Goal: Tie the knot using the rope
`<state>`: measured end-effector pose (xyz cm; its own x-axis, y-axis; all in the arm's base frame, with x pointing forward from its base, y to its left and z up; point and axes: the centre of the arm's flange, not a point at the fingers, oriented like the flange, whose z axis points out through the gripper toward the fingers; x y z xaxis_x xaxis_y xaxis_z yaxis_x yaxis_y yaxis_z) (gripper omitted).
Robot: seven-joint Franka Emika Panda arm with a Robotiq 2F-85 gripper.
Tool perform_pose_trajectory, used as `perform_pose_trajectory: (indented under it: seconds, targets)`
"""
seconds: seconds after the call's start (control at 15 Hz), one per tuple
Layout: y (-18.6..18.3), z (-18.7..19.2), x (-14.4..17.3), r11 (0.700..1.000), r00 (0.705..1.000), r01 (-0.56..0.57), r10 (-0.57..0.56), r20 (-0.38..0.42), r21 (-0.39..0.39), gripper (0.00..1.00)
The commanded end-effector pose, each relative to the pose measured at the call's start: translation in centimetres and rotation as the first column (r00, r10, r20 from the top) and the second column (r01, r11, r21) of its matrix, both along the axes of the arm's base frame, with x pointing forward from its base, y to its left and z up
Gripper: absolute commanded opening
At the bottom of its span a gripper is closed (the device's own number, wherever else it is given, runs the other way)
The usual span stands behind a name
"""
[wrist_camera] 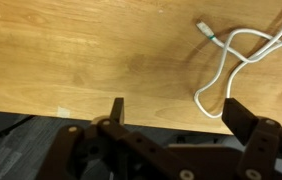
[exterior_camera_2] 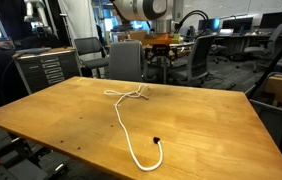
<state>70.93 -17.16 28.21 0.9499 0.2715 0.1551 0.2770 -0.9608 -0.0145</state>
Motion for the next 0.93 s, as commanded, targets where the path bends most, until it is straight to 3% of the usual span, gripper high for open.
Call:
perform_pose_trajectory:
  seconds: [0.0,0.13,0.33,0.67,0.87]
  targets:
    - [0.5,-2.6,-0.2,0.994,0.998,-0.056,0.057,0.008,-0.091,1.00]
    - [1.0,-4.6,-0.4,0.982,0.995,-0.102,0.101,-0.014,-0.162,1.00]
    - [2.1,-6.7,-0.7,0.967,0.988,-0.157,0.153,-0.039,-0.200,1.00]
    - [2.8,-8.0,-1.5,0.952,0.966,-0.235,0.206,-0.159,-0.196,1.00]
    - [3.4,-9.1,-2.5,0.950,0.938,-0.270,0.222,-0.268,-0.156,1.00]
